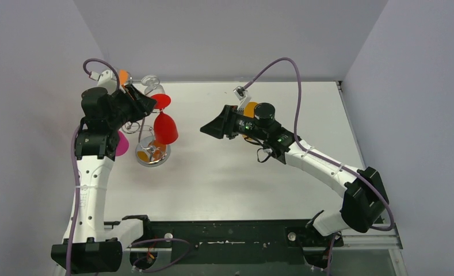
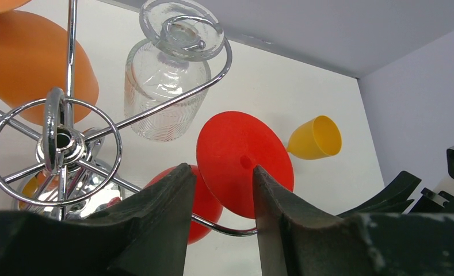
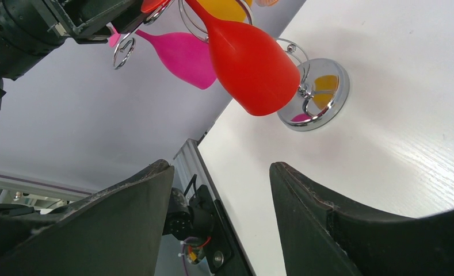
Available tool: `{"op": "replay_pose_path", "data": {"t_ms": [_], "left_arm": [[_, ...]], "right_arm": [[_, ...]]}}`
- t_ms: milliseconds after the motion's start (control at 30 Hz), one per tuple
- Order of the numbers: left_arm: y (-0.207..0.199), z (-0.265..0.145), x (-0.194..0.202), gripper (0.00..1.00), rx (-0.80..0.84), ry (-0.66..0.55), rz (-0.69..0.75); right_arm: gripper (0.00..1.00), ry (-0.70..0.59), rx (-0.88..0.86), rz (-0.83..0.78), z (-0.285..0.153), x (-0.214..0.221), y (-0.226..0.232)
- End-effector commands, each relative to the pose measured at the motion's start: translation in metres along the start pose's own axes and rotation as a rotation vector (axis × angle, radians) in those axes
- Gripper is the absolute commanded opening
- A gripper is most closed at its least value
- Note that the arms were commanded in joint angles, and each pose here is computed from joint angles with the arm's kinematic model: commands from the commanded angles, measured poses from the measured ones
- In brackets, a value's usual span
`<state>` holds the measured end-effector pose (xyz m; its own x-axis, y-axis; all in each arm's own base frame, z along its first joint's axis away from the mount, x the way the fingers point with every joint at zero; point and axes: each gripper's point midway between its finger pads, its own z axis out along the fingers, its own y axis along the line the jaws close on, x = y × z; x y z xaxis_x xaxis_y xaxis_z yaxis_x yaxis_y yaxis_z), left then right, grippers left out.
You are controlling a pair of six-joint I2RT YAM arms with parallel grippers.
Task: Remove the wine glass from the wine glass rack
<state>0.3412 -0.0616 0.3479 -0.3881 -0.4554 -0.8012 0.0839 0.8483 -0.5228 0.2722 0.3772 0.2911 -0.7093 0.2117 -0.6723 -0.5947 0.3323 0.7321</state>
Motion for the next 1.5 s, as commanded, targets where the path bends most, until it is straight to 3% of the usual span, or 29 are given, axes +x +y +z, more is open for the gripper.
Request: {"op": "replay_pose_path", "data": {"t_ms": [0, 1033, 1467], "left_arm": [[-0.005, -0.004, -0.004, 0.37, 0.033, -0.028, -0.016], [-0.019, -0.008, -0.011, 0.0, 0.109, -0.061, -0.088], [-0.017, -0.013, -0.014, 0.0, 0.086, -0.067, -0.157]], "right_arm": [[0.63, -0.077, -0.048, -0.039, -0.009, -0.019, 0.023], [0.64, -0.069, -0.036, -0.017, -0.011, -0.013, 0.019], [0.65, -0.069, -0.025, 0.001, -0.013, -0.013, 0.018]]}}
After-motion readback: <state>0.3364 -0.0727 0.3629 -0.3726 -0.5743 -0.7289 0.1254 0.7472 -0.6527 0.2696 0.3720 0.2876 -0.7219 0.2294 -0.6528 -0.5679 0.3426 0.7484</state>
